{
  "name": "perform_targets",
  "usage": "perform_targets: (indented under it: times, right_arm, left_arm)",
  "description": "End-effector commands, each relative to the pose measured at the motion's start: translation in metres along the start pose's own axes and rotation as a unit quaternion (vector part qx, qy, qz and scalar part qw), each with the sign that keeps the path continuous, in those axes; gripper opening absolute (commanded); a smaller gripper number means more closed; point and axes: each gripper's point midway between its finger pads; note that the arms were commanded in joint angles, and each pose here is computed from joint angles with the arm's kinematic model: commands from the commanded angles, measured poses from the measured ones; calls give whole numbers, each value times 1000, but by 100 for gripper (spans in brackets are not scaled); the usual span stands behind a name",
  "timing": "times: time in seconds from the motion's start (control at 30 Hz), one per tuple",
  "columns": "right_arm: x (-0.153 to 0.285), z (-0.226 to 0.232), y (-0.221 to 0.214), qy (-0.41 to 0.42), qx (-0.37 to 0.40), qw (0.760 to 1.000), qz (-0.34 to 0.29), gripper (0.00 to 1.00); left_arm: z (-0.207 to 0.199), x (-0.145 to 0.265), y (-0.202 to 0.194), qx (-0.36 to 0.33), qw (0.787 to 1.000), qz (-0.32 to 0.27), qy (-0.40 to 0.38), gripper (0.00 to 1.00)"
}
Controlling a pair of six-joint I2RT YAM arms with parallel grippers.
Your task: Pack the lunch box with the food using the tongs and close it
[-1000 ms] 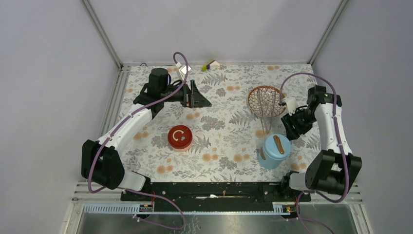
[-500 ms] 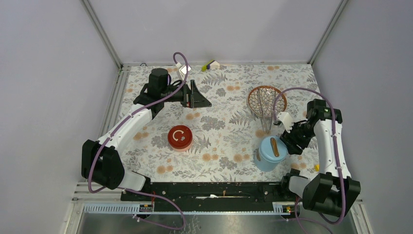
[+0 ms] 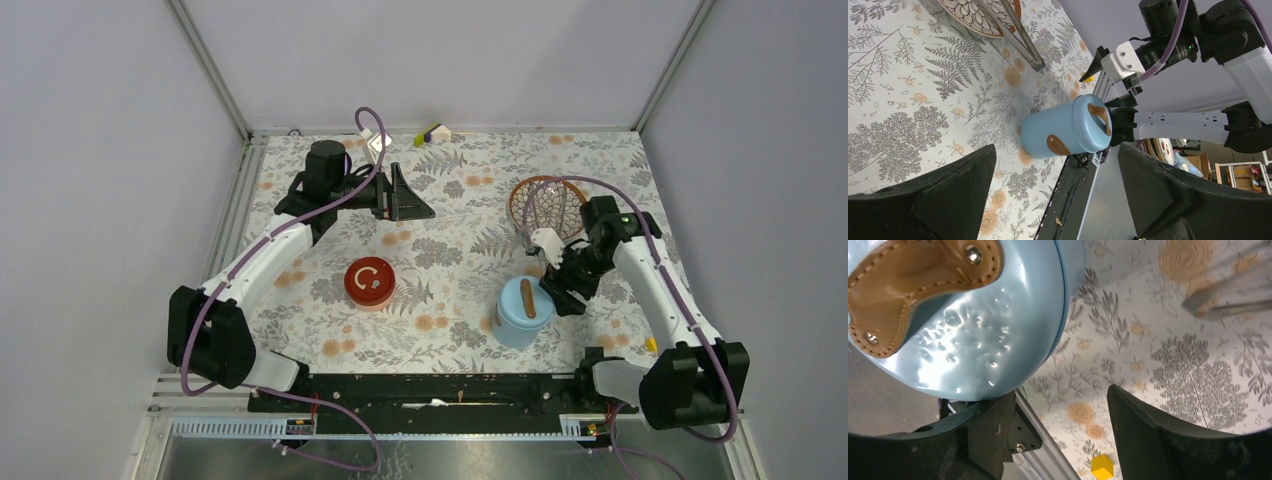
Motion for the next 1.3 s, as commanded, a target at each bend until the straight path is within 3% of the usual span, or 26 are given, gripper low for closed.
perform_targets:
  times: [0.0, 0.33, 0.83, 1.03, 1.13, 1.27]
  right_arm:
    - [-7, 1, 36, -16, -30, 999, -39, 76]
    - [-23, -10, 96, -41, -66, 994, -81, 82]
    - [-53, -30, 187, -2, -86, 986, -145, 84]
    - [-52, -40, 233, 34, -91, 976, -196, 83]
    - [-49, -42, 229, 25, -67, 981, -182, 82]
    - [-43, -28, 191, 1, -26, 987, -161, 83]
  left_arm:
    - [-10, -1, 13, -19, 1000, -22, -11, 99]
    - [7, 11, 24, -4, 998, -54, 22, 99]
    - [47, 41, 34, -50, 990, -48, 121, 99]
    - [55, 55, 33, -20, 991, -49, 120, 99]
    - [56, 66, 36, -42, 989, -50, 130, 99]
    - [61, 81, 31, -82, 984, -34, 154, 99]
Point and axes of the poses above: each gripper's point midway between its finger pads, its own x axis back along the fingers, its own z axis along the line the jaws close on, y = z × x, and after that the axes turned 11 degrees about x, right-handed
